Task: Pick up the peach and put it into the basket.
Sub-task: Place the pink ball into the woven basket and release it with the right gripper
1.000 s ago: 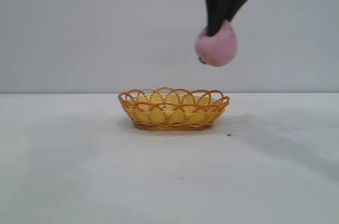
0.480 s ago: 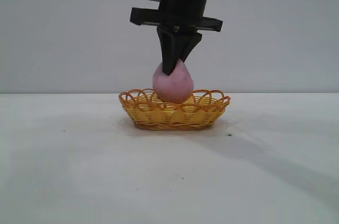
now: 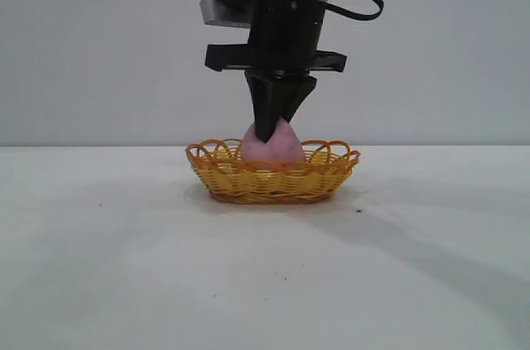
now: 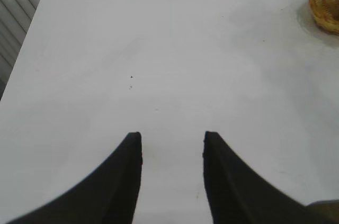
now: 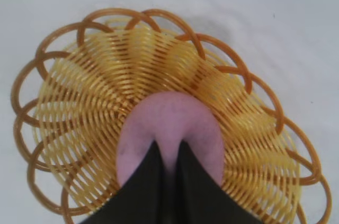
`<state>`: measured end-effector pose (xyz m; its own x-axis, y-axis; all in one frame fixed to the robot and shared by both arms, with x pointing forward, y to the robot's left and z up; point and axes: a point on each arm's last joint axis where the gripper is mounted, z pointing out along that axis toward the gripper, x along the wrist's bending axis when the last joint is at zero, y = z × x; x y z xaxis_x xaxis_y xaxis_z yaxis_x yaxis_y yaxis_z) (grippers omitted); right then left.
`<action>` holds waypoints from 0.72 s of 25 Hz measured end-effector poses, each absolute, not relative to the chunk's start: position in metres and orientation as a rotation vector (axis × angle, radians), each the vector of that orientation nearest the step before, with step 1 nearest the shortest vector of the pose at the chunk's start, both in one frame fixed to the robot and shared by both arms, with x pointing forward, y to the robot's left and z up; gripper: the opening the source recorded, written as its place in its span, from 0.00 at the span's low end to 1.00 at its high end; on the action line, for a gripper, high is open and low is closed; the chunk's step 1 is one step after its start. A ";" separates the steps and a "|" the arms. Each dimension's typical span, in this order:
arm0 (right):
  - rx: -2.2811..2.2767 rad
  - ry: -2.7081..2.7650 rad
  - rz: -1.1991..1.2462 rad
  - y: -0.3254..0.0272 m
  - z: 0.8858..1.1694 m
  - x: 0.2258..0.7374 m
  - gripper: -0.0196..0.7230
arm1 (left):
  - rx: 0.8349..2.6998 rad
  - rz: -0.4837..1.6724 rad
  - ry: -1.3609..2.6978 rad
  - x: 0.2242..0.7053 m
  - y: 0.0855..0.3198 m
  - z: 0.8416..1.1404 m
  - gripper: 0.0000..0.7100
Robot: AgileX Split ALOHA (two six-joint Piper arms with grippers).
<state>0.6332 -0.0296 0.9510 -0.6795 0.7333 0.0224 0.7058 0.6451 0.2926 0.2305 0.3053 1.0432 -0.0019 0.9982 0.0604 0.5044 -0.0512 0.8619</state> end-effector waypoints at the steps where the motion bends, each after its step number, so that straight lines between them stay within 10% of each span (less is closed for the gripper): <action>1: 1.209 2.759 0.425 -0.030 0.951 0.633 0.25 | 1.627 0.968 1.575 0.231 0.305 1.043 0.33; 12: 1.285 2.694 0.505 -0.046 0.981 0.638 0.36 | 1.627 0.968 1.575 0.231 0.305 1.043 0.33; 18: 1.625 2.535 0.467 -0.133 0.992 0.672 0.36 | 1.627 0.968 1.575 0.231 0.305 1.043 0.33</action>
